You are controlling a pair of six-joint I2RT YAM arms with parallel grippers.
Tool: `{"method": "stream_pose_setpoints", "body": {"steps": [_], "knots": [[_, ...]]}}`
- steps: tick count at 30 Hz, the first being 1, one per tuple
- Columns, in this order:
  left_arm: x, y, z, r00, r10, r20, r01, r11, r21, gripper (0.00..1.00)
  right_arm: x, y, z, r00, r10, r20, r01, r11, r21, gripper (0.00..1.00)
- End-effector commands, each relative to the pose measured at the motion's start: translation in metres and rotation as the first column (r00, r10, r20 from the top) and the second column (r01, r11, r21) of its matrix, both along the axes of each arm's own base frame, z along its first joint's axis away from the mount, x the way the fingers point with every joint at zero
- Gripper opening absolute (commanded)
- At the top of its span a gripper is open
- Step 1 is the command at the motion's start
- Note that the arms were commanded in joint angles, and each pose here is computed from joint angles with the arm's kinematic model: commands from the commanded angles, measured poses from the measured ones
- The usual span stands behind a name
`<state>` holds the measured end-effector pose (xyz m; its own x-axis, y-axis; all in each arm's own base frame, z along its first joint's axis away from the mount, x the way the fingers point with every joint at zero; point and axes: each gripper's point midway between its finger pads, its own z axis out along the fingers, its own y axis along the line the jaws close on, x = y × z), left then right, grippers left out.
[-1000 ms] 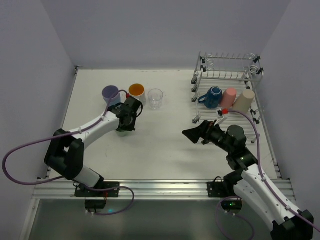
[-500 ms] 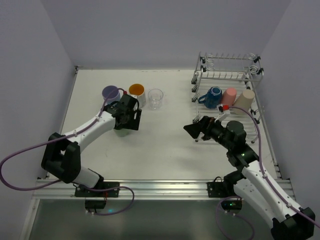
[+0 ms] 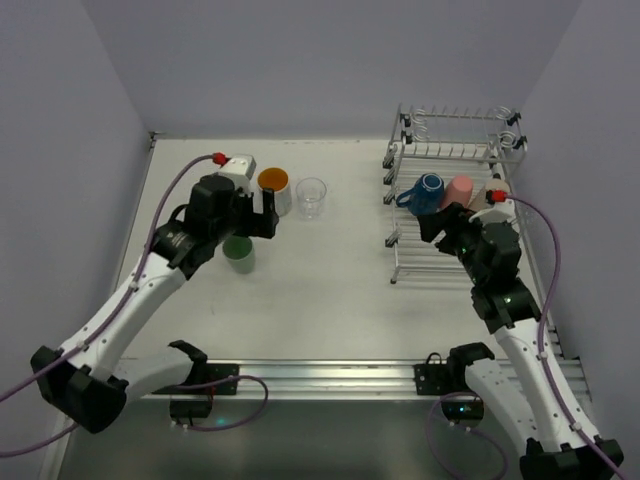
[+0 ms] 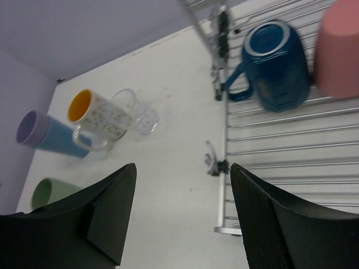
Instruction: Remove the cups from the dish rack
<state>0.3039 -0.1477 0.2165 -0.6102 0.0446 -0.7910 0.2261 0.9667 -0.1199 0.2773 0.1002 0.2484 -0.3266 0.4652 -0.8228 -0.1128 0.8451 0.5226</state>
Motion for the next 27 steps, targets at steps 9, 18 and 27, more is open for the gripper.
{"method": "stream_pose_setpoints", "body": {"steps": [9,18,27], "knots": [[-0.096,-0.059,0.100,0.788,-0.394,0.472,0.564,0.771,-0.297,1.00,0.046,-0.164,0.014,0.808,-0.587,0.035,0.586,0.797,-0.147,0.76],[-0.127,-0.072,0.086,0.726,-0.450,0.521,0.614,0.764,-0.196,1.00,0.098,-0.201,0.011,0.818,-0.571,0.068,0.574,0.802,-0.165,0.92],[-0.144,-0.069,0.094,0.701,-0.447,0.556,0.626,0.759,-0.180,1.00,0.128,-0.211,-0.007,0.866,-0.496,0.063,0.492,0.823,-0.284,0.94]]}}
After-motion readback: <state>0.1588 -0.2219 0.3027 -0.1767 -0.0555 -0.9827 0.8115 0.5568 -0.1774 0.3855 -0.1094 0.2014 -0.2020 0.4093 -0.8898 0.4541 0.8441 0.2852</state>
